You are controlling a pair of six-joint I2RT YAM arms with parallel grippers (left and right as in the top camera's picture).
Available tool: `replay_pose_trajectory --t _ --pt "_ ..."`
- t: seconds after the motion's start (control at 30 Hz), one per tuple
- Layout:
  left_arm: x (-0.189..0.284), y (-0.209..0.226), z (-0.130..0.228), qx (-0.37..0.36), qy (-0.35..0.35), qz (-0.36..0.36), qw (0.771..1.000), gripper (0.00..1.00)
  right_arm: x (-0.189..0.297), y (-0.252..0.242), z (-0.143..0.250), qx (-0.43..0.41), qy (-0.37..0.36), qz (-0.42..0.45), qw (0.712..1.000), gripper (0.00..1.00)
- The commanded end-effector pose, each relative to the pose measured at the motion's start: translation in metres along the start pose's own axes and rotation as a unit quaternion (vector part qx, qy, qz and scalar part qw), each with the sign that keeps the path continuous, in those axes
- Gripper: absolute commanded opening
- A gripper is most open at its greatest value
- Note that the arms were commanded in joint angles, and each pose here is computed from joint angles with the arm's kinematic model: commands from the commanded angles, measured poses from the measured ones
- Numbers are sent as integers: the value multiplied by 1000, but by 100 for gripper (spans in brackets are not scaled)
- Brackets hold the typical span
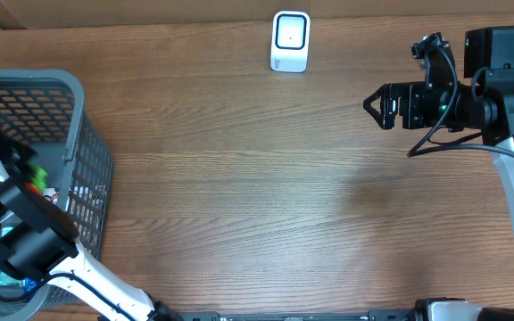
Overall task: Scan the item barcode
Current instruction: 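Lift the green snack bag out and place it on the table centre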
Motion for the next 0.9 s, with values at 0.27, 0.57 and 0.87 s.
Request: replay_pose_trajectory --t 0.27,0.57,0.87 --pt "202 -13 23 -135 -262 162 942 4 7 6 -7 9 -19 -5 1000 100" --pt "300 -48 121 -255 -392 229 854 4 7 7 -9 12 -23 -6 1000 100" --pt "296 -164 214 -453 -304 300 782 4 7 7 -11 14 -29 -7 999 100"
Point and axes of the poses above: each gripper's point midway between its finger pads, its own x axis back along the fingers, its own y axis along the line the jaws close on, z = x × y, the point moved 7 cm from there along x, back along the fingers, and after that the axes turned 14 degrees about -x, right-handed, at the moved point
